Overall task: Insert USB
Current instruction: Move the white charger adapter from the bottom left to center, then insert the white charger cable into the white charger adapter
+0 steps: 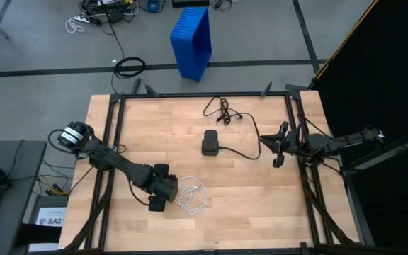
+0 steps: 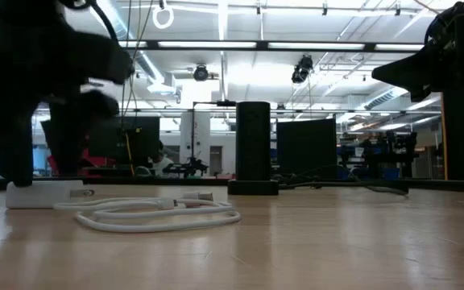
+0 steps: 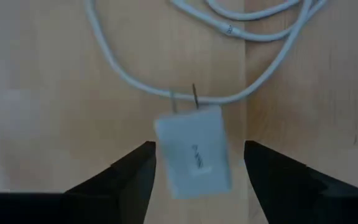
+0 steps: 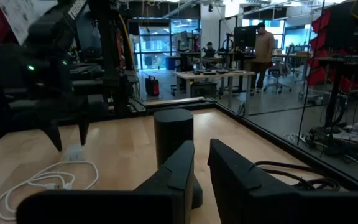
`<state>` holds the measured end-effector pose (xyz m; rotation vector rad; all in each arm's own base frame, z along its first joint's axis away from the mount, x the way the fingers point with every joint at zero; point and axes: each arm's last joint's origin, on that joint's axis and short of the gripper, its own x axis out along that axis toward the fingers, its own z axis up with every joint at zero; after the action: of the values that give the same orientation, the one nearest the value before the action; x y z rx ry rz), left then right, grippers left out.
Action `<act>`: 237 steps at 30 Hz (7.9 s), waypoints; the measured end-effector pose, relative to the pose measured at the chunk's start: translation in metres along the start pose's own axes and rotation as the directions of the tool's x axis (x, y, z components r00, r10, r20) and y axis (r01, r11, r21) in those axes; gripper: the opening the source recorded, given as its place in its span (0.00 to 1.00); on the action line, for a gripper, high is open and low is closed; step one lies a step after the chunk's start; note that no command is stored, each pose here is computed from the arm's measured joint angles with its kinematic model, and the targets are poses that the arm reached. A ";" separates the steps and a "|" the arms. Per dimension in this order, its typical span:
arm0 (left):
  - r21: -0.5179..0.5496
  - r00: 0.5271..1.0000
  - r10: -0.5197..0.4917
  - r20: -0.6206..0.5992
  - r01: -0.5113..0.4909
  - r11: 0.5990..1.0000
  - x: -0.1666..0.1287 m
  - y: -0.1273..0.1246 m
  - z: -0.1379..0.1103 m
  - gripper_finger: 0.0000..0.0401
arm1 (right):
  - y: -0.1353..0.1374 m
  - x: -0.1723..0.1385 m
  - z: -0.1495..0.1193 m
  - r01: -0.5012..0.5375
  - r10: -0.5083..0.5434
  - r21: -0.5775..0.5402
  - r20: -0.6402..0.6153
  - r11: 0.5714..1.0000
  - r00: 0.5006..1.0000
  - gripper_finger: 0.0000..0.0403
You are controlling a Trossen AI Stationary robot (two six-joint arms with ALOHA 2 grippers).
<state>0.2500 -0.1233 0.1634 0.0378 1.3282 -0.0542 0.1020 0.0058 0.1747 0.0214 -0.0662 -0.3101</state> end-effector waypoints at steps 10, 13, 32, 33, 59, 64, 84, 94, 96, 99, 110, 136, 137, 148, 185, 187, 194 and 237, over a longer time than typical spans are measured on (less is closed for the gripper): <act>0.006 1.000 0.027 0.000 -0.027 1.000 0.016 0.011 -0.012 0.37 | 0.000 0.000 0.000 0.000 0.000 0.000 0.000 1.000 1.000 0.08; 0.034 0.999 0.052 0.012 -0.053 0.998 0.016 0.011 -0.012 0.35 | 0.000 0.000 0.000 0.000 0.000 0.000 0.000 1.000 1.000 0.08; 0.081 0.589 0.688 0.423 -0.781 0.619 -0.047 0.011 0.052 0.35 | -0.002 -0.007 0.039 -0.148 0.032 0.286 0.375 0.947 0.926 0.06; 0.075 0.571 0.692 0.442 -0.792 0.606 -0.049 0.010 0.055 0.35 | -0.003 -0.007 0.039 -0.152 0.029 0.302 0.376 0.941 0.926 0.07; 0.133 0.347 0.818 0.460 -0.937 0.322 -0.002 0.015 0.102 0.35 | 0.089 0.122 0.000 -0.066 0.105 0.167 -0.243 0.984 0.964 0.14; 0.094 0.343 0.813 0.471 -0.936 0.340 -0.007 0.013 0.107 0.35 | 0.100 0.152 -0.011 -0.001 0.046 0.158 -0.281 0.987 0.959 0.18; 0.092 0.369 0.801 0.471 -0.924 0.371 0.002 0.008 0.107 0.35 | 0.117 0.191 -0.005 -0.013 0.062 0.202 -0.236 0.979 0.970 0.45; 0.062 0.360 0.790 0.496 -0.922 0.381 0.006 0.001 0.109 0.35 | 0.111 0.194 -0.011 -0.074 0.149 0.245 -0.303 0.967 0.941 0.18; 0.064 0.365 0.786 0.499 -0.920 0.386 0.006 0.000 0.109 0.35 | 0.110 0.194 -0.011 -0.081 0.157 0.246 -0.308 0.966 0.938 0.18; 0.074 0.384 0.769 0.512 -0.911 0.405 0.006 -0.003 0.108 0.35 | 0.111 0.194 -0.012 -0.101 0.178 0.245 -0.317 0.964 0.931 0.18; -0.080 0.313 0.766 0.562 -0.901 0.427 -0.042 -0.039 0.080 0.66 | 0.116 0.173 -0.010 -0.132 0.183 0.140 -0.464 0.981 0.867 0.18; -0.159 0.517 0.172 0.838 -0.070 0.985 0.003 -0.011 -0.008 0.63 | 0.122 0.081 -0.074 0.059 -0.023 0.065 -0.460 0.996 0.888 0.18; -0.163 0.527 0.156 0.835 -0.033 0.986 0.005 -0.008 -0.009 0.63 | 0.119 0.079 -0.075 0.065 -0.023 0.077 -0.451 0.995 0.892 0.18; -0.193 0.636 0.145 0.758 0.007 0.981 0.022 0.006 -0.013 0.63 | 0.111 0.073 -0.081 0.045 -0.029 0.024 -0.461 0.999 0.887 0.26; -0.267 0.729 0.154 0.667 0.040 0.963 0.030 0.025 -0.011 0.52 | 0.164 0.160 -0.011 -0.217 0.154 -0.102 -0.428 0.971 0.891 0.36; -0.249 0.733 0.133 0.668 0.051 0.967 0.029 0.026 -0.008 0.52 | 0.164 0.162 -0.009 -0.234 0.175 -0.089 -0.429 0.968 0.886 0.36; -0.223 0.729 0.116 0.675 0.051 0.974 0.025 0.031 0.000 0.52 | 0.164 0.170 -0.030 -0.229 0.187 -0.054 -0.411 0.972 0.892 0.33; -0.208 0.739 0.150 0.656 -0.014 0.978 0.027 0.034 -0.002 0.52 | 0.189 0.223 -0.078 -0.396 0.325 -0.062 -0.464 0.916 0.824 0.28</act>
<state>0.2569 -0.0901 0.1370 -0.0815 0.5919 0.1297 0.3768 0.1183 0.1165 -0.0758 0.4115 0.0802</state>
